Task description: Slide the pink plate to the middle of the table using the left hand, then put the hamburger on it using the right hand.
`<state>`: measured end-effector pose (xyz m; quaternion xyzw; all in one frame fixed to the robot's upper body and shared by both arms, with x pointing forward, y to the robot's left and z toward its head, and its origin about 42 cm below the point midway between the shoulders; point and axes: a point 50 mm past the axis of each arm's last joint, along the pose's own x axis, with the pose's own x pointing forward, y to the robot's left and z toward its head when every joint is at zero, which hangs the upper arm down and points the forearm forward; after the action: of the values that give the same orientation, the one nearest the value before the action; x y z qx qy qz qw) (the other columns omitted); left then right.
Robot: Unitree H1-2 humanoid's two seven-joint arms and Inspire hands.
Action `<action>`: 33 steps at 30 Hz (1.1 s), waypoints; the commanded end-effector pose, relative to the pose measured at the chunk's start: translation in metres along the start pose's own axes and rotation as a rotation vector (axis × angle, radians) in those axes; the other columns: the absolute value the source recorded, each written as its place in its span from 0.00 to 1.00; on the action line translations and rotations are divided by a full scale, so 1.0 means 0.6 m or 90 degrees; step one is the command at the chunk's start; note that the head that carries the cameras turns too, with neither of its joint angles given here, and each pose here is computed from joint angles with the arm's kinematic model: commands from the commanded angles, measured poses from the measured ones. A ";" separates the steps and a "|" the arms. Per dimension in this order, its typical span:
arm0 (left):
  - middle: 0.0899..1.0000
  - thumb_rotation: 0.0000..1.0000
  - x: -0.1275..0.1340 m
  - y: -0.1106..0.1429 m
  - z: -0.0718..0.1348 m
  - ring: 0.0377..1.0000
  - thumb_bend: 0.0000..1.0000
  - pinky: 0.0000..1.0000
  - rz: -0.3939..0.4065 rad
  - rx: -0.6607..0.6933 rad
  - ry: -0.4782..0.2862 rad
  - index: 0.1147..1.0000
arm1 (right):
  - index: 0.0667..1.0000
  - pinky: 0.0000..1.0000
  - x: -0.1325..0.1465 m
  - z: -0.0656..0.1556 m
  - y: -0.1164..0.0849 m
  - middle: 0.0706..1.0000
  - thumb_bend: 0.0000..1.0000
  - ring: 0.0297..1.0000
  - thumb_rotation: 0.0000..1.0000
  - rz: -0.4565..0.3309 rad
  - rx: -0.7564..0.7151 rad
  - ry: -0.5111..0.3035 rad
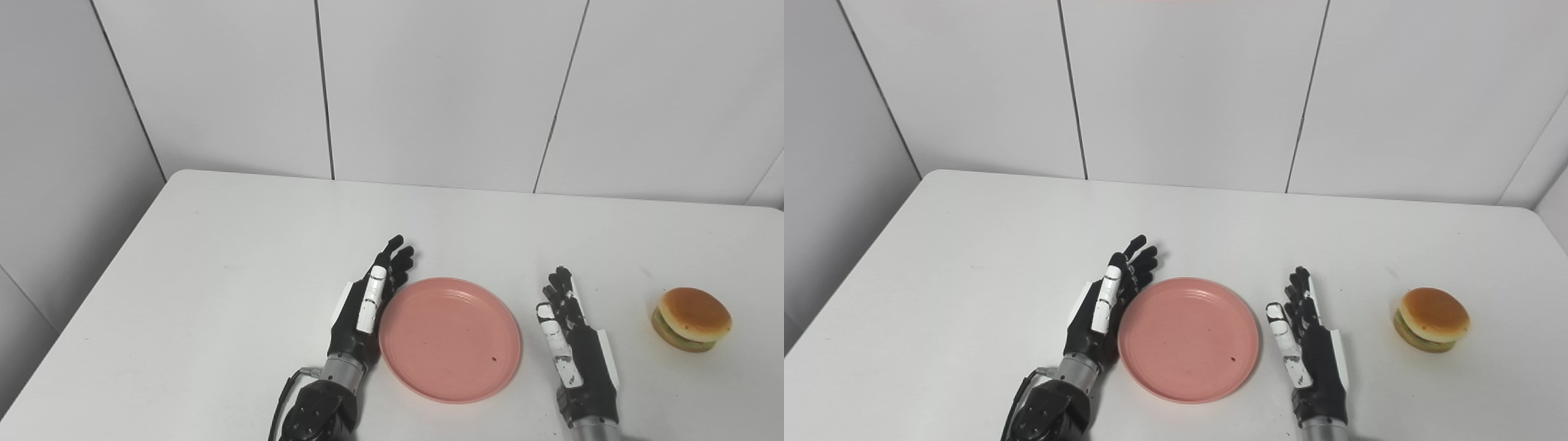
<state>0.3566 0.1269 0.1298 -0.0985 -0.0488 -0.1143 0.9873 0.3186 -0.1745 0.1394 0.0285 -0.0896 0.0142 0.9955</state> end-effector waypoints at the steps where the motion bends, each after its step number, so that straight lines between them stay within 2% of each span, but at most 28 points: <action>1: 0.95 1.00 -0.043 0.015 -0.055 0.97 0.59 1.00 0.024 0.002 0.070 0.93 | 0.99 1.00 0.013 0.030 0.000 0.99 0.59 0.99 0.78 -0.005 0.008 -0.043; 6: 0.98 1.00 -0.047 0.018 -0.054 0.99 0.55 1.00 0.015 0.016 0.069 0.96 | 0.97 1.00 0.025 0.050 -0.008 0.98 0.63 0.98 0.79 -0.001 -0.013 -0.080; 11: 0.98 1.00 -0.050 0.023 -0.053 1.00 0.55 1.00 0.011 0.021 0.069 0.97 | 0.98 1.00 0.037 0.072 -0.013 0.98 0.58 0.98 0.75 0.005 -0.021 -0.111; 19: 0.98 1.00 -0.052 0.033 -0.052 1.00 0.54 1.00 0.005 0.036 0.071 0.97 | 0.96 0.94 0.059 0.112 -0.039 0.95 0.56 0.94 0.76 0.002 -0.159 -0.140; 22: 0.99 1.00 -0.051 0.038 -0.048 1.00 0.53 1.00 0.000 0.029 0.068 0.97 | 0.96 0.91 0.065 0.122 -0.051 0.94 0.55 0.93 0.77 0.005 -0.207 -0.143; 33: 0.97 1.00 -0.049 0.050 -0.050 0.99 0.56 1.00 0.015 0.014 0.058 0.96 | 0.94 0.85 0.080 0.137 -0.076 0.92 0.56 0.91 0.76 -0.002 -0.291 -0.138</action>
<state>0.3546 0.1376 0.1290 -0.0879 -0.0577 -0.1247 0.9866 0.3490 -0.2237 0.2042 -0.1854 -0.1655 -0.0086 0.9686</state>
